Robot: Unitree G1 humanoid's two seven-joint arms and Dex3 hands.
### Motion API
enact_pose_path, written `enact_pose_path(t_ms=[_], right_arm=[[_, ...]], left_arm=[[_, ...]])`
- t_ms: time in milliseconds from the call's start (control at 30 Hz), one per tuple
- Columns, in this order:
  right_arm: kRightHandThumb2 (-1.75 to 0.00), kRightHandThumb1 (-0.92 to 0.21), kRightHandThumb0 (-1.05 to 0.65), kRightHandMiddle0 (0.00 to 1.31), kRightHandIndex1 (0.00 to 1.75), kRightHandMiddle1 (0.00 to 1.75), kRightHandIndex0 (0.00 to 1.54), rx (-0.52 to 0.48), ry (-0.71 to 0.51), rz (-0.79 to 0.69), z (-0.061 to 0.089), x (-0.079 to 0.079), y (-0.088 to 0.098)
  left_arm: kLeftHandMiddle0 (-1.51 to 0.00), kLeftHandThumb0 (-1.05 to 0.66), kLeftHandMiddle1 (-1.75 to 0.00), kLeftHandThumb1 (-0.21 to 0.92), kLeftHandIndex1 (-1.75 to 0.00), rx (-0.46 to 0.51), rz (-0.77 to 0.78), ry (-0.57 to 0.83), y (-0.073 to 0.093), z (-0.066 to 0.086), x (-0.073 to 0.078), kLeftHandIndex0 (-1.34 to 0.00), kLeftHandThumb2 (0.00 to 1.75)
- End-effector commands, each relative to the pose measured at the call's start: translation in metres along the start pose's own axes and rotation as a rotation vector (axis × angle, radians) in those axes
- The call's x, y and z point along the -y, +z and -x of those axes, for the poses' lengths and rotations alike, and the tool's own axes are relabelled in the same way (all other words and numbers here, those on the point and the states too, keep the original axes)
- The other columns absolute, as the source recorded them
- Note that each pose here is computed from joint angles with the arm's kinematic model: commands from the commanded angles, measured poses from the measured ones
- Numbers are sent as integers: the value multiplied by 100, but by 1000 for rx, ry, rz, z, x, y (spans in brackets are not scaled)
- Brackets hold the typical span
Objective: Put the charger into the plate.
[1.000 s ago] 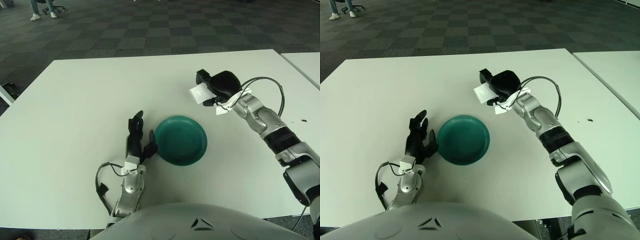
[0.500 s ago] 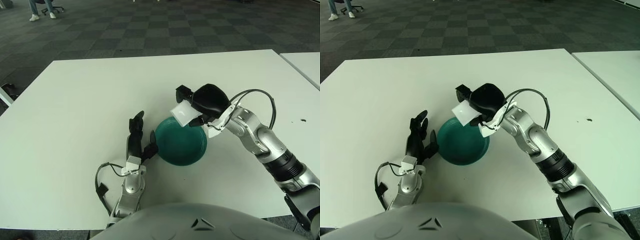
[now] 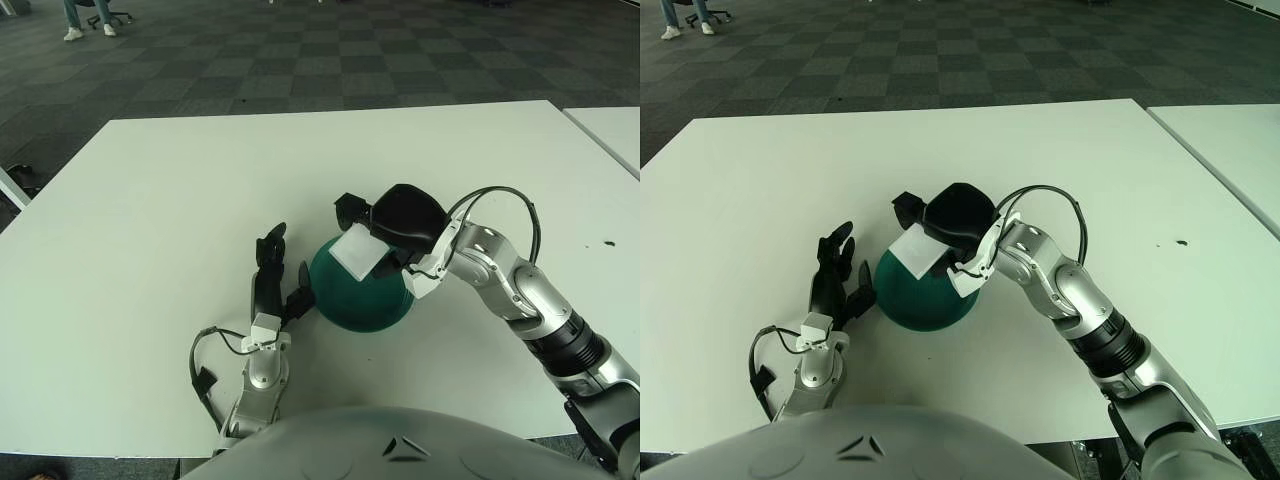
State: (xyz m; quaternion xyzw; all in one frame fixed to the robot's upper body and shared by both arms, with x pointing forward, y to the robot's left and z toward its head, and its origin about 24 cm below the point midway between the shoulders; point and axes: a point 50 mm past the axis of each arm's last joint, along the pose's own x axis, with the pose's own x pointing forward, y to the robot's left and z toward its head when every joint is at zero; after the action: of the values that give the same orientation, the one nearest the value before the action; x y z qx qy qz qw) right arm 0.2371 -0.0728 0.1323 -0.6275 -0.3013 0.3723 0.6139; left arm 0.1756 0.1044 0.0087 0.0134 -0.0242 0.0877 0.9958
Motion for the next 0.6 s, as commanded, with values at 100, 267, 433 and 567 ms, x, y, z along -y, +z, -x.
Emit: enact_pose_path(t_ms=[100, 267, 433, 567], right_arm=[[-100, -56, -41, 42, 175, 175, 109, 77, 31, 0, -2, -17, 4], [-100, -55, -41, 45, 175, 172, 107, 98, 37, -16, -7, -32, 9], [-99, -55, -41, 46, 175, 171, 107, 92, 62, -21, -9, -43, 7], [-100, -54, -41, 46, 175, 171, 108, 92, 70, -7, -12, -49, 5]], left_arm=[[-34, -87, 0, 92, -83, -7, 22, 39, 5, 1, 6, 0, 101], [-33, -86, 0, 92, -83, -22, 38, 46, 4, 1, 6, -1, 102], [-32, -83, 0, 92, -84, -39, 71, 46, 3, 0, 5, -1, 101], [-31, -82, 0, 92, -84, -44, 97, 40, 3, 0, 5, 0, 101]])
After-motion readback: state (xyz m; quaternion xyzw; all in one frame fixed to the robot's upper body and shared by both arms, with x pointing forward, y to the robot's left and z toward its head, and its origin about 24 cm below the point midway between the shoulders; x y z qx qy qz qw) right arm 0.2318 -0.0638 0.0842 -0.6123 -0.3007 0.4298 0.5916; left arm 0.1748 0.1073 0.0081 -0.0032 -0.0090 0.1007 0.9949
